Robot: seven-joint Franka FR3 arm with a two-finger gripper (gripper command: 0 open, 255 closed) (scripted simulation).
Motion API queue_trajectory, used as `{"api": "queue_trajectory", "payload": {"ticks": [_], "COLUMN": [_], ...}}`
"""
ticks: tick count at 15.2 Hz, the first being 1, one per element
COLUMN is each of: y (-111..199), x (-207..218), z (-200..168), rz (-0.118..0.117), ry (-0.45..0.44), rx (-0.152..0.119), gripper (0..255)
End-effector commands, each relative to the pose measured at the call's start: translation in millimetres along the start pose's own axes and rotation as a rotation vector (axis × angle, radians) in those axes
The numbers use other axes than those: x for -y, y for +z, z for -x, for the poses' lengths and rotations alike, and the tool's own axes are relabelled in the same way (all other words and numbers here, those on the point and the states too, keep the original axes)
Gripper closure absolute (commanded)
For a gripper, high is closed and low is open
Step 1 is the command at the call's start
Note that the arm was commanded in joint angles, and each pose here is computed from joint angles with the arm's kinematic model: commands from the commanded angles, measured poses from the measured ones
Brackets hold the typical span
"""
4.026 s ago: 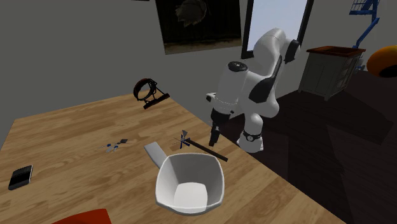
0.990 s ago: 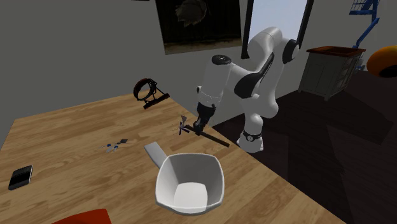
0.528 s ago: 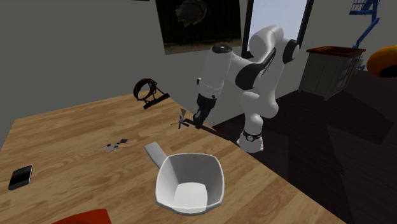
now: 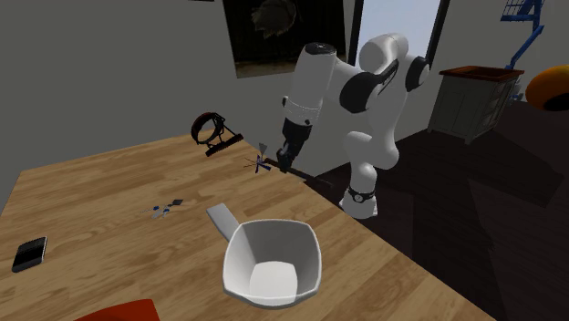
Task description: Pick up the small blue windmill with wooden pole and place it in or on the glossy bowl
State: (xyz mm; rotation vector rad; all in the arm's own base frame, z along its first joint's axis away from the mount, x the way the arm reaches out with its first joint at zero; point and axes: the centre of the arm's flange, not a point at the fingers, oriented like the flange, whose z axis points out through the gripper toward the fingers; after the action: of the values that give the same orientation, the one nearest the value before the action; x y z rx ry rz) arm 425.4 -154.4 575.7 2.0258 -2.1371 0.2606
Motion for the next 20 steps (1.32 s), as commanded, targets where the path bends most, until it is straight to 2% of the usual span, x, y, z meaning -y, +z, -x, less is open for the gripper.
{"api": "queue_trajectory", "payload": {"ticks": [1, 4, 20], "y": [-9.7, -24.5, -43.1], "x": [0.1, 0.1, 195.5], "z": [-2.9, -6.8, 71.3], "rz": [0.0, 0.0, 0.0], "ry": [0.0, 0.0, 0.0], "rx": [0.0, 0.0, 0.0], "gripper": [255, 255, 255]}}
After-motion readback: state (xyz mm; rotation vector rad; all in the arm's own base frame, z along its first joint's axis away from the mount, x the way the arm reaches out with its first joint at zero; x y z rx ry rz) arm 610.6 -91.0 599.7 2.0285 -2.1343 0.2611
